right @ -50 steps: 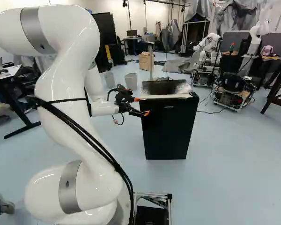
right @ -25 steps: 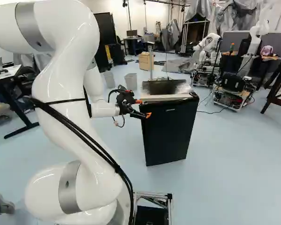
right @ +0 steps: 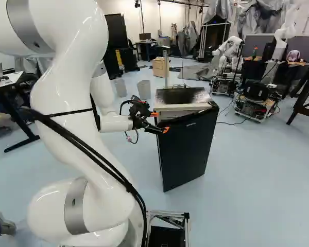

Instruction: Grab a drink from the fridge

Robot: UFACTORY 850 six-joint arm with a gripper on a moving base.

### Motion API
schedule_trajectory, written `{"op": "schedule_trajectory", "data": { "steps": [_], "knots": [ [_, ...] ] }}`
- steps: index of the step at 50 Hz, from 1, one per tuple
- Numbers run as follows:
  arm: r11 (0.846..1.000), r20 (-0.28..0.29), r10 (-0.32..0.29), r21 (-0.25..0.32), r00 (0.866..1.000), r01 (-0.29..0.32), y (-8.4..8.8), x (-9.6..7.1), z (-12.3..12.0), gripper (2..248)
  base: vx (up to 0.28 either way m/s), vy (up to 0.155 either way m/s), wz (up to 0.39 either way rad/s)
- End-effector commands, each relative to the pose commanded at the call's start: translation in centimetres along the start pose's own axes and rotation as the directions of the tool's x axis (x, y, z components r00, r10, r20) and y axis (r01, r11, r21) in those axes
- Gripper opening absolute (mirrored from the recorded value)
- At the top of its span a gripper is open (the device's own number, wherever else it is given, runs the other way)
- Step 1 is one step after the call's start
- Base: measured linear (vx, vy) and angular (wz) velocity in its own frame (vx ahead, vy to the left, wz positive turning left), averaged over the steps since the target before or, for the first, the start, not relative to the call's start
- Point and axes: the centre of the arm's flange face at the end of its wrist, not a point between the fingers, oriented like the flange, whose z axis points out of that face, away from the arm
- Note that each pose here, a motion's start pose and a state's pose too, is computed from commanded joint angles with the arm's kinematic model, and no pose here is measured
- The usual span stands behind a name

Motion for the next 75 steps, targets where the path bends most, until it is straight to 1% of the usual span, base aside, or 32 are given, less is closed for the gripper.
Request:
{"op": "schedule_trajectory", "data": {
  "steps": [25, 75],
  "knots": [
    [0.999, 0.009, -0.022, -0.030, 1.000, 0.022, 4.1, 0.5, -1.0, 247, 0.000, 0.000, 0.000],
    [0.994, 0.028, -0.063, -0.088, 0.998, 0.065, 13.6, 1.2, -4.1, 247, 0.000, 0.000, 0.000]
  ]
}}
